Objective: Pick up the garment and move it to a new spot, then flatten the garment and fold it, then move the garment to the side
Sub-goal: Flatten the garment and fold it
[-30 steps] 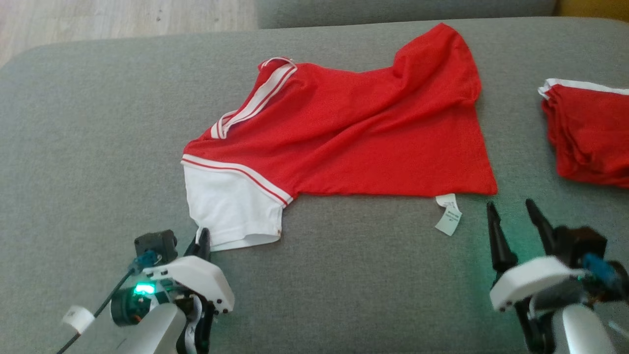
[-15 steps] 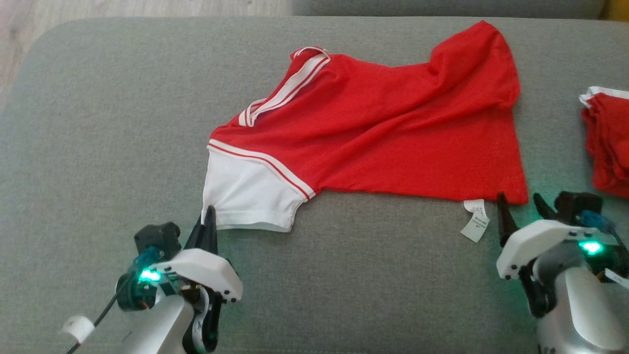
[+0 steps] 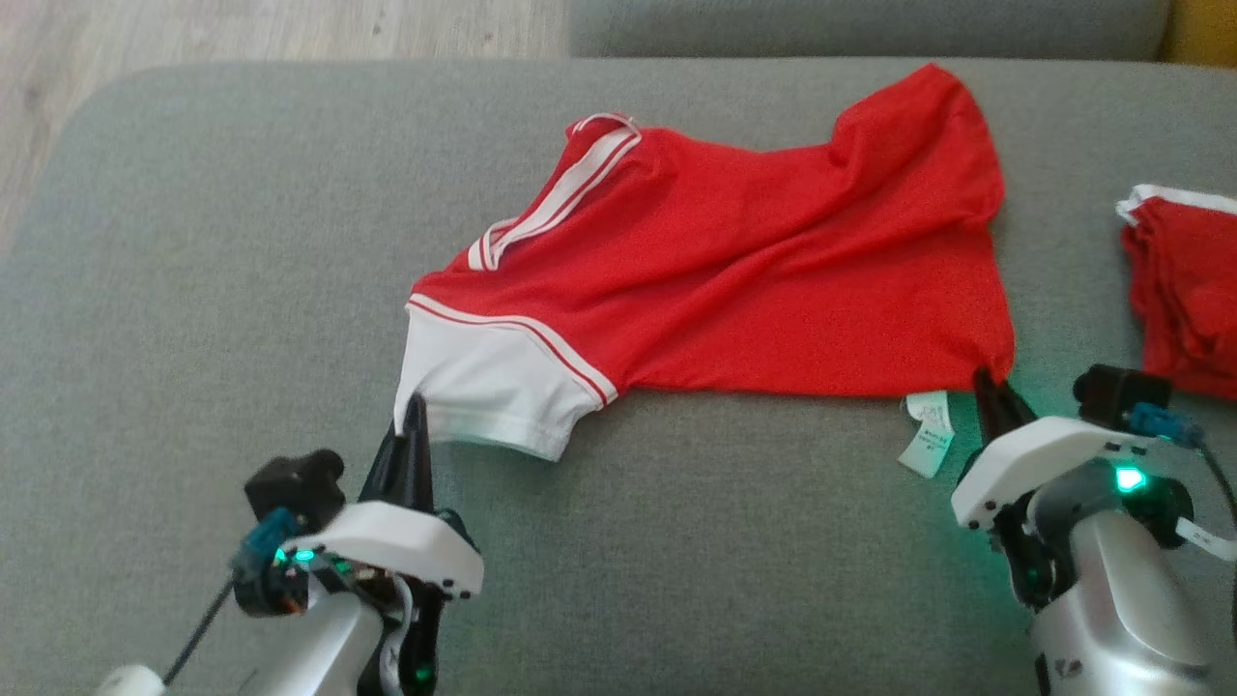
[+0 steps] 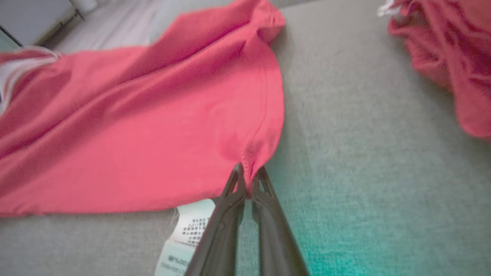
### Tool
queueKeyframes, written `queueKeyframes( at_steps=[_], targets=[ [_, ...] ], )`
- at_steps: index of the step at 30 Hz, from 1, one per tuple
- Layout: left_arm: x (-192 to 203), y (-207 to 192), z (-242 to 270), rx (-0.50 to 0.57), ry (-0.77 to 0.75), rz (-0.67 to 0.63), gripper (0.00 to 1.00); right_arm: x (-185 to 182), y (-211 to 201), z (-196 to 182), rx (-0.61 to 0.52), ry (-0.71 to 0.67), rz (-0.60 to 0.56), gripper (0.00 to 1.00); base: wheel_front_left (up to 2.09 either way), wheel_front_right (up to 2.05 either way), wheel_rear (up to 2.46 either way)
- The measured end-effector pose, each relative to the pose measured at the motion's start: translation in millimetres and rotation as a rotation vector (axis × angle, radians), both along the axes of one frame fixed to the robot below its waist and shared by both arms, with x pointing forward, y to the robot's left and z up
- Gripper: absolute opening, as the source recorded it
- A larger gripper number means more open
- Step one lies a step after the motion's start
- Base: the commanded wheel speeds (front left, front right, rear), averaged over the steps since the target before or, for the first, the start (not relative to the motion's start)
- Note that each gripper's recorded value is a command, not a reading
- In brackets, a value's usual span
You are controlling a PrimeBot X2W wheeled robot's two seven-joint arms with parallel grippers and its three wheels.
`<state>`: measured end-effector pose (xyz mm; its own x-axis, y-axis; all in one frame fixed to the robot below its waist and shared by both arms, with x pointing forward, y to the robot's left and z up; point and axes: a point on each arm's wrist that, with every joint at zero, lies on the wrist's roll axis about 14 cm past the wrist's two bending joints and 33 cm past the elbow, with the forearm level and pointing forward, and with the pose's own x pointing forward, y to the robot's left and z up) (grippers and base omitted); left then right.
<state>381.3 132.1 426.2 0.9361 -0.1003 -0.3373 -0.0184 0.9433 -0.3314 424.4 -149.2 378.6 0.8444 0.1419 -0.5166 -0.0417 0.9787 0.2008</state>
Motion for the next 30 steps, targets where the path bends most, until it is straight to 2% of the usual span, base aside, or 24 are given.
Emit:
queueKeyframes(
  at_steps=[4,12,16,21,22,26,30],
  targets=[
    [7,-10,37,-0.077,-0.102,-0.023,0.0,10,-3,36,0.045,-0.137,-0.037,0.0,0.0,0.0,0.0],
    [-1,-7,130,0.022,-0.358,-0.1,0.0,21,-9,170,0.029,-0.538,-0.036,0.0,0.0,0.0,0.0],
    [-12,-11,206,0.03,-0.552,-0.143,0.0,3,-13,249,0.013,-0.747,-0.033,0.0,0.0,0.0,0.0],
    [-40,-13,306,0.071,-0.812,-0.191,0.0,-37,-26,314,-0.029,-0.914,-0.053,0.0,0.0,0.0,0.0],
    [-53,-15,339,0.089,-0.899,-0.215,0.0,-52,-32,337,-0.058,-0.973,-0.065,0.0,0.0,0.0,0.0],
    [-71,-23,387,0.182,-1.025,-0.268,0.0,-74,-40,375,-0.12,-1.074,-0.086,0.0,0.0,0.0,0.0],
    [-66,-26,410,0.261,-1.065,-0.288,0.0,-76,-43,380,-0.148,-1.069,-0.096,0.0,0.0,0.0,0.0]
  ],
)
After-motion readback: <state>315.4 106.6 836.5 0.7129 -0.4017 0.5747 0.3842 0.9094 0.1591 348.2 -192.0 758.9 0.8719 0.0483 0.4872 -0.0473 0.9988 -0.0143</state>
